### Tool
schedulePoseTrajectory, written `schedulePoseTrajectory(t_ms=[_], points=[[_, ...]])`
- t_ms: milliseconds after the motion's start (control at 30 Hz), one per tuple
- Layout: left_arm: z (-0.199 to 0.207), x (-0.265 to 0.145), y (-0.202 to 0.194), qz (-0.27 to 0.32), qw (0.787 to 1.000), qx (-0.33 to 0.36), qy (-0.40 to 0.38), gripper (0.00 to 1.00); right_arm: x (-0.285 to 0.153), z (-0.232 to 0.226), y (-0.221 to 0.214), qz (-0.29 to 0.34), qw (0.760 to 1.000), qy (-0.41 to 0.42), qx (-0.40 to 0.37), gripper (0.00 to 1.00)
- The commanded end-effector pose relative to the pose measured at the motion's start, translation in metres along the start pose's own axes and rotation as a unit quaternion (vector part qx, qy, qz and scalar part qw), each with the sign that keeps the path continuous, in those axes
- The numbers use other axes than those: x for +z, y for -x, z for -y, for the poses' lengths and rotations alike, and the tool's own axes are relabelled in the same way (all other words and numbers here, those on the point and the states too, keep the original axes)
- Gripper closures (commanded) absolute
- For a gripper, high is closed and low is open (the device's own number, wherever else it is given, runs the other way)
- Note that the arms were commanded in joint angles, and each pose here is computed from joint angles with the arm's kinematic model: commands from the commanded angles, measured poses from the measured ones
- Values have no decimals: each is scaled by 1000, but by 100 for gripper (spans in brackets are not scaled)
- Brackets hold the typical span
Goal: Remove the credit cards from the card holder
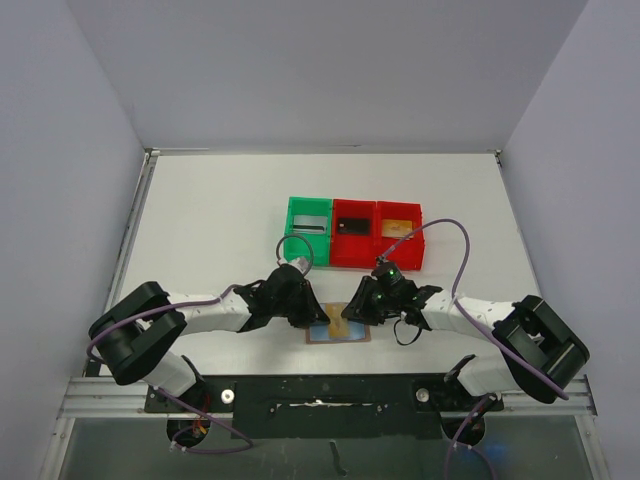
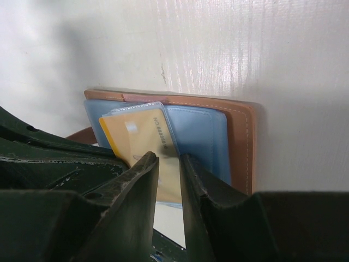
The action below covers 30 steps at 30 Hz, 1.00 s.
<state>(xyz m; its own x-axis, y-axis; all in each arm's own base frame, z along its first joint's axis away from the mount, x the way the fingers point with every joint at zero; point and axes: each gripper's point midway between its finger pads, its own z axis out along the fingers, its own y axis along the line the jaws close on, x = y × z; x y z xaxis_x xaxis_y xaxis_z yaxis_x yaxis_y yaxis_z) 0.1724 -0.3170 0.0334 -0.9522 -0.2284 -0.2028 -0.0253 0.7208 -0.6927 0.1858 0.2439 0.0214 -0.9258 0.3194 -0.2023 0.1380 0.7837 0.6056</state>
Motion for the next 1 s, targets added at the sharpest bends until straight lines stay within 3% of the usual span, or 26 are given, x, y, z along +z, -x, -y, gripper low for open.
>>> schedulePoseTrajectory(t_ms=[0,400,533,800,967], points=[[11,-6,7,15,1000,6,-20,100,0,18,-3,-1,999,-31,-7,75],[20,-1,9,11,999,12,-34,100,-18,-52,12,19,994,86,-66,72],[20,-1,9,10,999,13,-35,99,-8,-38,6,4,997,59,-57,72],[20,-2,7,10,999,9,-41,84,4,-4,-6,-18,1000,-5,-24,74],[21,-2,7,11,999,4,-48,90,2,-2,-6,-15,1000,-8,-21,74]])
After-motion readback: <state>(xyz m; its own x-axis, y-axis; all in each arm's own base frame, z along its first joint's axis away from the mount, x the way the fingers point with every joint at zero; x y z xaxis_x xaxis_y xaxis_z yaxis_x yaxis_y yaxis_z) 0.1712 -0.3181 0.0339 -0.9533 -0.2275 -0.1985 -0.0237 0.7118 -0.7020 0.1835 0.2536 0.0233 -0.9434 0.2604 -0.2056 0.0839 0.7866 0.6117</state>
